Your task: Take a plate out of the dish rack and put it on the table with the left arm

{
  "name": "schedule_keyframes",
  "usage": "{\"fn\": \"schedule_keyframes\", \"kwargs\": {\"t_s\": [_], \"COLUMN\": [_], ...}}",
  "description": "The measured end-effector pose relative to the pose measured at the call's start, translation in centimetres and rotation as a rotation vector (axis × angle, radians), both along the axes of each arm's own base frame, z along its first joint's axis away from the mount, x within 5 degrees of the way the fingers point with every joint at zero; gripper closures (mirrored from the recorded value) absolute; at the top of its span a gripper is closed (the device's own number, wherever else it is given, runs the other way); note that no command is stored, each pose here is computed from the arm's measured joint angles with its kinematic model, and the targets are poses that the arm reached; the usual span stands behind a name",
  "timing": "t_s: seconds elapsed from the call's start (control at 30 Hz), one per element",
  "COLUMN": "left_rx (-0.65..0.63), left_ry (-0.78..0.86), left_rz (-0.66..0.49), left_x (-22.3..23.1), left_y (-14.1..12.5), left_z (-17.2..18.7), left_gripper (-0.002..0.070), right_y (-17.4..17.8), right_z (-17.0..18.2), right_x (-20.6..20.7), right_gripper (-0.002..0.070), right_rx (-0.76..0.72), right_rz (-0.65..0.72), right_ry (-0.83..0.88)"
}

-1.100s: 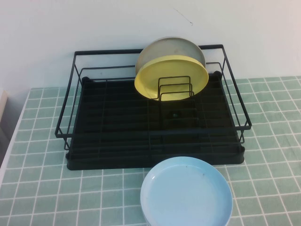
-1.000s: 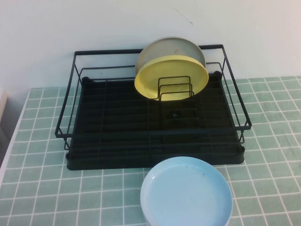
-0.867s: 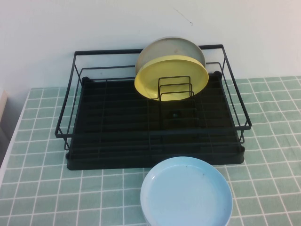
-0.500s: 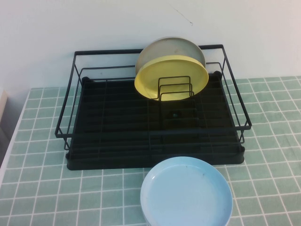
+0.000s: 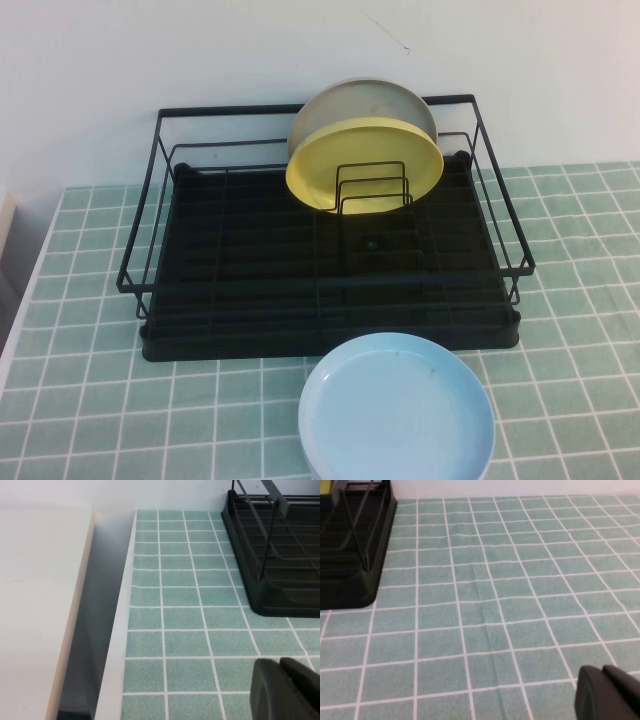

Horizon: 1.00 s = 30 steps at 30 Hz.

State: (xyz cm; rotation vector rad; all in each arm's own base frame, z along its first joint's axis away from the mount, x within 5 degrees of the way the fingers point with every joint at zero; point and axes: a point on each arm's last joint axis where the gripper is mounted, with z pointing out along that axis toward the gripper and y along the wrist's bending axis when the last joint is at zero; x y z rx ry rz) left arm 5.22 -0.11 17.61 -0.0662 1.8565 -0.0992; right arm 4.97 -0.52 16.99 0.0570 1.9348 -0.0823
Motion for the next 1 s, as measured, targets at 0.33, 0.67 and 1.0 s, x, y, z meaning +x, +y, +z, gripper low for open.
{"fn": "schedule_keyframes", "kwargs": {"t_s": [0.33, 0.67, 1.0], "left_rx": [-0.006, -0.025, -0.164], "left_ry": [-0.116, -0.547, -0.809], "left_rz": [-0.007, -0.032, -0.061], "left_x": [0.3, 0.1, -0.9], "left_y": [-0.1, -0.3, -0.4], "left_z": [0.8, 4.7, 6.9], "left_gripper": [0.0678, 0.0678, 0.0678], "right_y": [0.0, 0.0, 0.0], "right_z": [0.0, 0.0, 0.0], "right_x": [0.0, 0.0, 0.0], "right_gripper": [0.0678, 0.0678, 0.0678], "right_rx": [0.000, 0.000, 0.000], "right_rz": [0.000, 0.000, 0.000], "right_ry": [0.000, 0.000, 0.000]}}
